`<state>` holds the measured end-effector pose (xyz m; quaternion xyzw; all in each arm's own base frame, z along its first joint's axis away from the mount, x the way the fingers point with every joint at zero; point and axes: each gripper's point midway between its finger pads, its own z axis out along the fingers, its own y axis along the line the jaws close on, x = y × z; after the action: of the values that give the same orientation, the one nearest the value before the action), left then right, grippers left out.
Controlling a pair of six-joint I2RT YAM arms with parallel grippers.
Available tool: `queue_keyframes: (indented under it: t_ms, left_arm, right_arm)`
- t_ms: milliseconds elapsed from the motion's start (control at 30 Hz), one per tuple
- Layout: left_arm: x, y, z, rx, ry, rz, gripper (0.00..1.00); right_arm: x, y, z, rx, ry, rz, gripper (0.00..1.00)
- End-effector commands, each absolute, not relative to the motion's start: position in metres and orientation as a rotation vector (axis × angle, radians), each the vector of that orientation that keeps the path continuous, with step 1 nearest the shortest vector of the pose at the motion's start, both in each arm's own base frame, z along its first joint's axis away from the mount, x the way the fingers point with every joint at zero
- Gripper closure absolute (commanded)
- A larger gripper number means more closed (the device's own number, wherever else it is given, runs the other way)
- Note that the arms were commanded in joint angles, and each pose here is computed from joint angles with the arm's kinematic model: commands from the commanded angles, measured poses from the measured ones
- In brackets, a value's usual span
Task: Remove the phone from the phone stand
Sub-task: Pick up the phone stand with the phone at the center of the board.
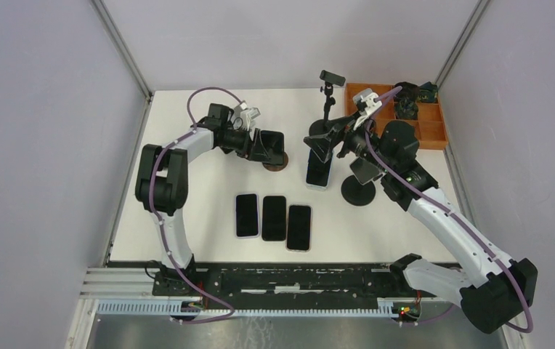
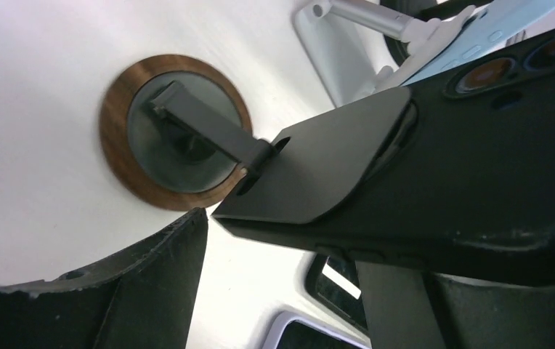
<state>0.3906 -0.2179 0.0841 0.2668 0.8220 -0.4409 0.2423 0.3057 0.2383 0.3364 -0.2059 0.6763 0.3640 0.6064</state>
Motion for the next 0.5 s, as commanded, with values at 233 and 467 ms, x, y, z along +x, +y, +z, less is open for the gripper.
queue_keyframes:
  t_ms: [233, 467]
  left_arm:
    - [0.398, -0.240, 0.096, 0.941, 2.058, -1.215, 0.31]
    - [0.399, -0.238, 0.083, 1.001, 2.041, -1.189, 0.39]
  right_arm:
    - [0.293, 0.242, 0.348, -0.547, 1.481, 0.866, 0.02]
    - [0.291, 0.244, 0.348, -0.571, 1.471, 0.868, 0.02]
